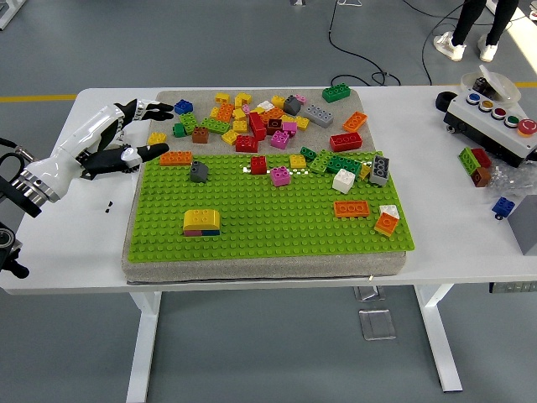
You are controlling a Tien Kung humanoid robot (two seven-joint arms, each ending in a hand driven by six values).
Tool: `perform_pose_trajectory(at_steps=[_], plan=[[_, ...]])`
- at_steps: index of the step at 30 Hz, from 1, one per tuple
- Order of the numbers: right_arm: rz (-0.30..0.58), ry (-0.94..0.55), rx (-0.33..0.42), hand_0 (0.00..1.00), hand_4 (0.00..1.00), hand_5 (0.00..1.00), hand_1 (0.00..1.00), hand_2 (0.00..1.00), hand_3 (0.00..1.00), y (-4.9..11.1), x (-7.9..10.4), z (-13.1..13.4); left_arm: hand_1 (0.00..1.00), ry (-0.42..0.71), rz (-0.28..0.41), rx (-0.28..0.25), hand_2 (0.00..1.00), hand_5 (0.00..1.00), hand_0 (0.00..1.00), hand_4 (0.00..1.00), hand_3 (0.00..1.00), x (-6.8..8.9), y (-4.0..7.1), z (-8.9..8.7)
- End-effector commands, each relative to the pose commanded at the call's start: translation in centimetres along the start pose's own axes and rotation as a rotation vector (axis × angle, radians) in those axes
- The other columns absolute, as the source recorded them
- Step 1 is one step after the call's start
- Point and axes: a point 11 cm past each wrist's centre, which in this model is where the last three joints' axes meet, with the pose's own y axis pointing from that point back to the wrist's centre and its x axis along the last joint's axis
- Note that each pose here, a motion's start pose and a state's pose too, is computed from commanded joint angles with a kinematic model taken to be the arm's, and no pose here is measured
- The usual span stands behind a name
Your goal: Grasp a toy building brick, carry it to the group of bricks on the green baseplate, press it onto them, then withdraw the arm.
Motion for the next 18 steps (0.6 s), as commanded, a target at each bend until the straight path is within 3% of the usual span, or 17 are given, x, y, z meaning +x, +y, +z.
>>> perform_pose_trajectory(at_steps=[9,18], plan=[[-0.007,0.003,0.003,0.725,0.915,0.500,0.656,0.705,0.587,0.0,-0.2,-0.1,0.851,0.100,0.044,-0.040,0.838,0.708,0.943,0.998,0.899,1.2,-0.2,0.8],[-0.004,0.000,0.006,0.725,0.915,0.500,0.656,0.705,0.587,0.0,-0.1,-0.2,0.856,0.132,0.056,-0.070,0.841,0.716,0.943,0.998,0.904,2.3,-0.6,1.7]])
